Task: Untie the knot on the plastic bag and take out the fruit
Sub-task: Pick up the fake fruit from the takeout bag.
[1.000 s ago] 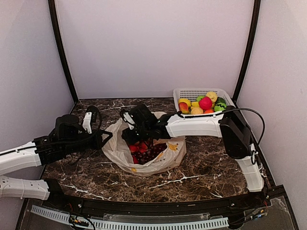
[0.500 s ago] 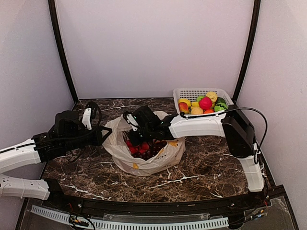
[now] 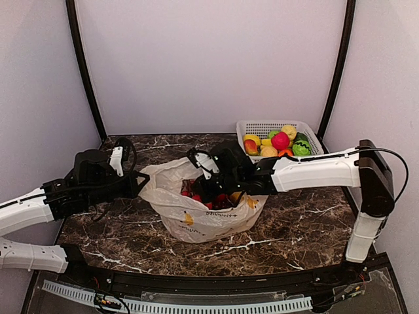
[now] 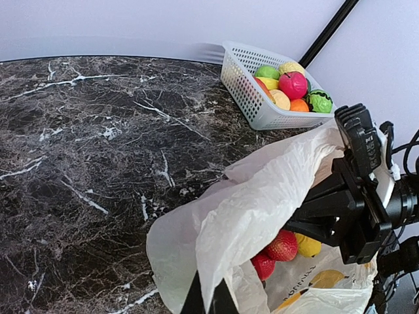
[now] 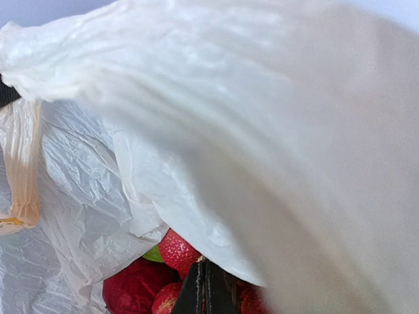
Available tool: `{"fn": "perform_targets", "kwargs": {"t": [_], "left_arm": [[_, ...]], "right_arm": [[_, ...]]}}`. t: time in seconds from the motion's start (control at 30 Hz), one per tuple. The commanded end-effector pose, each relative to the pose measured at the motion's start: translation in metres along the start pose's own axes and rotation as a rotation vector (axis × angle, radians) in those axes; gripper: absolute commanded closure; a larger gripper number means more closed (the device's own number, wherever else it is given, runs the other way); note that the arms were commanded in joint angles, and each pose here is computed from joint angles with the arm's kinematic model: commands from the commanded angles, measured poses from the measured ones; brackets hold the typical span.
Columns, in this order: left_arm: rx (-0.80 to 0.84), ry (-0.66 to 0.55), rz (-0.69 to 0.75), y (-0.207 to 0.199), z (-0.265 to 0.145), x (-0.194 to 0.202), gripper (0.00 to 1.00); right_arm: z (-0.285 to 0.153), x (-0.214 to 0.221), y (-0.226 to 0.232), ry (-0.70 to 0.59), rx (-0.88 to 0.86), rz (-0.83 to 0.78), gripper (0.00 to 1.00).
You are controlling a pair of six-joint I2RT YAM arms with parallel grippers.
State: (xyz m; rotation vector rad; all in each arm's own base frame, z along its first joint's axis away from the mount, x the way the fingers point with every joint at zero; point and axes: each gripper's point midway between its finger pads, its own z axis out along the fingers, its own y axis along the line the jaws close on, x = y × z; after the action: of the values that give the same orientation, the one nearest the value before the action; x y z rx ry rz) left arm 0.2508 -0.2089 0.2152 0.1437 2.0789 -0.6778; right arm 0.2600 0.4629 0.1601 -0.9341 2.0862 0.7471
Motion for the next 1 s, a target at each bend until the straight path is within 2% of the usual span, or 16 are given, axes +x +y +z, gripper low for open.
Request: {"fn": "perform_targets", "kwargs": {"t": [0.0, 0.27, 0.47, 0.53, 0.73, 0.97], "left_arm": [[0.055, -0.036, 0.018, -0.013, -0.006, -0.016, 0.99], [0.201, -0.107, 0.029, -0.043, -0.019, -0.038, 0.99], [0.234, -0.225, 0.045, -0.051, -0.044, -0.066, 0.99], [0.215, -0.229, 0.047, -0.047, -0.046, -0.066, 0.99], [0.07, -0.065, 0.046, -0.016, -0.024, -0.026, 0.99], [-0.018, 0.03, 0.045, 0.003, -0.009, 0.0, 0.99]], "right_arm": [[0.001, 0.012, 0.011, 0.006, -0.029, -0.001, 1.0], [0.027, 0.077, 0.01, 0.168, 0.069, 0.009, 1.0], [0.029, 0.096, 0.005, 0.222, 0.118, 0.041, 1.0], [0.023, 0.09, 0.008, 0.205, 0.111, 0.034, 1.0], [-0.007, 0.049, 0.028, 0.093, 0.035, 0.012, 1.0], [-0.064, -0.014, 0.058, -0.139, -0.108, 0.012, 1.0]]}}
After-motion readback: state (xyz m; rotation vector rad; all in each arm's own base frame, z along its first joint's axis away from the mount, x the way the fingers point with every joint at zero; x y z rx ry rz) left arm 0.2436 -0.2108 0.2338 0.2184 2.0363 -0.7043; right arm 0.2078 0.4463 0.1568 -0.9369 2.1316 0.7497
